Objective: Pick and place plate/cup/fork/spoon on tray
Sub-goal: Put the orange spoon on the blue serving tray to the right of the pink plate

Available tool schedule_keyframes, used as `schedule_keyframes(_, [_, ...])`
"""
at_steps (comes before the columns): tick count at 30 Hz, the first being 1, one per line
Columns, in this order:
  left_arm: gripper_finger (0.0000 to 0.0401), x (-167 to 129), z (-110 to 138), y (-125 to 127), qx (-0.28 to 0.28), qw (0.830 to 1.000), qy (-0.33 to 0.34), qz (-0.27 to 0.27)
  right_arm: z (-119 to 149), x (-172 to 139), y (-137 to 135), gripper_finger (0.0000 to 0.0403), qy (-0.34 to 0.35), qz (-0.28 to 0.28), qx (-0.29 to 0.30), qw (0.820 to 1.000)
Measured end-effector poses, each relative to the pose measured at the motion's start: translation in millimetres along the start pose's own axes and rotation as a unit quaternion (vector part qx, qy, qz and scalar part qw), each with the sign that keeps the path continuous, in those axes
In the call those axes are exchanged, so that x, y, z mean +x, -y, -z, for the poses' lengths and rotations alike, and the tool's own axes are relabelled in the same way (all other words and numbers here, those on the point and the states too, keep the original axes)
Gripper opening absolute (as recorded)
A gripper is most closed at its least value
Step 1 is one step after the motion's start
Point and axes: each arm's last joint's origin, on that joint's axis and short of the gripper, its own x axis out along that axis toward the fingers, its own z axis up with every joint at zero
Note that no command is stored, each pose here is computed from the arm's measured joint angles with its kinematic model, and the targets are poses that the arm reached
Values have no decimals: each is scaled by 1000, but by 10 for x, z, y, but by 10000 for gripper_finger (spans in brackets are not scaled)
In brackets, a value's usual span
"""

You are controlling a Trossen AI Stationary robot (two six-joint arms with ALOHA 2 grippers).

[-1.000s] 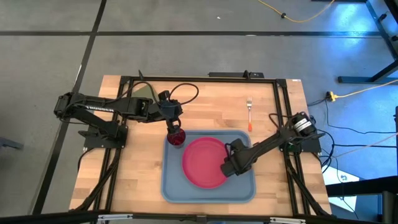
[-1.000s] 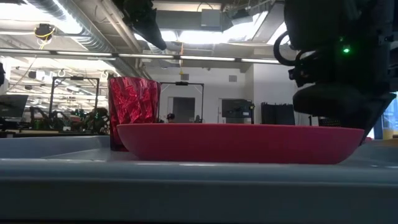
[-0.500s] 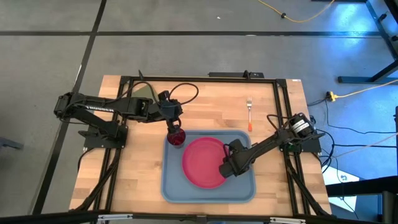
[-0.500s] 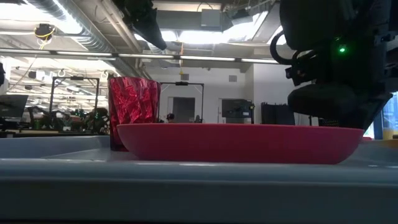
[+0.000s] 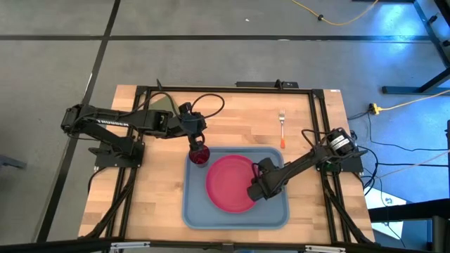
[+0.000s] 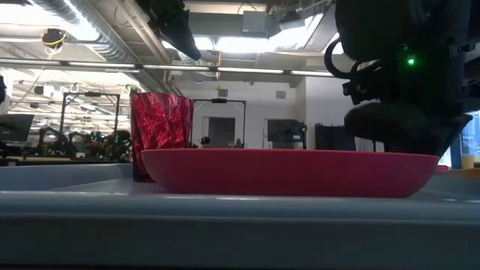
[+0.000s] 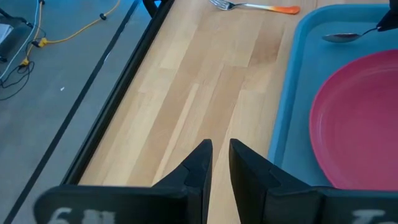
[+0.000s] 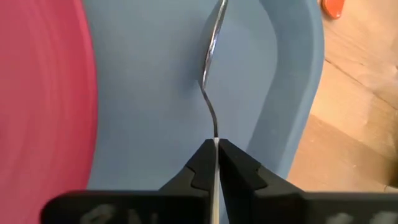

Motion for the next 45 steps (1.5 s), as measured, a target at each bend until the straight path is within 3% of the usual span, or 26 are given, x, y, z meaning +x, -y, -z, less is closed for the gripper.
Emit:
schedule_keyframes(13, [47,0,0,0,0,1000,0,0,27,103,-47,27,-5,20,-28,999])
schedule_keyframes(45, [47,0,0,-1,-9,1000,0,0,29,104,-49,28,-9,19,-29,999])
